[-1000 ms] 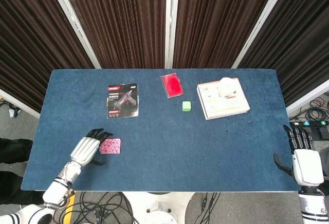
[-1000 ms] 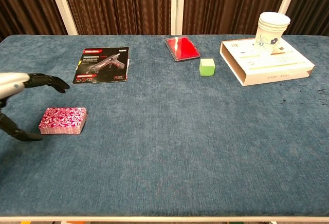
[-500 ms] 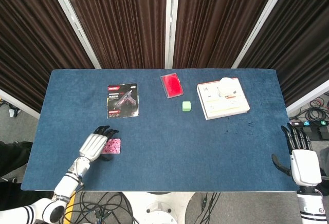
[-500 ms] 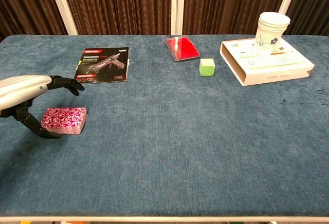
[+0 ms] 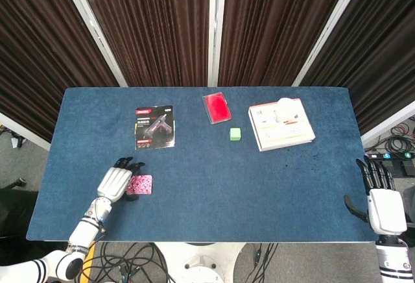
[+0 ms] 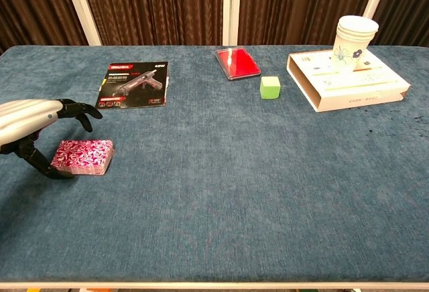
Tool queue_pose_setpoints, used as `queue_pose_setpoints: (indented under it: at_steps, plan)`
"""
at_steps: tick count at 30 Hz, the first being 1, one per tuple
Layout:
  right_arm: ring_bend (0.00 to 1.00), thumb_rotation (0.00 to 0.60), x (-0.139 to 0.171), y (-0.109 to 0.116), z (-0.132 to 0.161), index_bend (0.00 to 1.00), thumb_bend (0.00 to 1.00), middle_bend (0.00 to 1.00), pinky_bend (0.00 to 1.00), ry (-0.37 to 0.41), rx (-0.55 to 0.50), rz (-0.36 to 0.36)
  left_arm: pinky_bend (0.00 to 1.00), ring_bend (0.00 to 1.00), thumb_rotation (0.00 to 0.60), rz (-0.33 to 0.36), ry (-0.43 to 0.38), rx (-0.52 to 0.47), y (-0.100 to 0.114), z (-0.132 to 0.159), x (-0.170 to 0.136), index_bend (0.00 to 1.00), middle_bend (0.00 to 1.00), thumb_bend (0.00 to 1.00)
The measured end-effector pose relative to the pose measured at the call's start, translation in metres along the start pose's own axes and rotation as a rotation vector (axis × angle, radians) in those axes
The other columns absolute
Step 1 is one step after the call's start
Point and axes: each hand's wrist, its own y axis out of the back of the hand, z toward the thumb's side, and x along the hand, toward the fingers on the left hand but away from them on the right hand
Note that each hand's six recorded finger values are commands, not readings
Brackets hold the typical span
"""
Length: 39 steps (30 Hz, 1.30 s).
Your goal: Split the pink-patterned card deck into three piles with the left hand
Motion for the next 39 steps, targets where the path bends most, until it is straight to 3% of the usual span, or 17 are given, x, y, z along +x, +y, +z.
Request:
queue_pose_setpoints:
  at_steps: [39]
  plan:
    - [0.00,0.600,0.0004,-0.0037,-0.0069,0.00,0.23,0.00,0.00,-0.026,-0.001,0.015,0.10,0.06,0.600,-0.005,-0.009,-0.017,-0.0018,0.0019,0.0084,0.20,0.38,0.10]
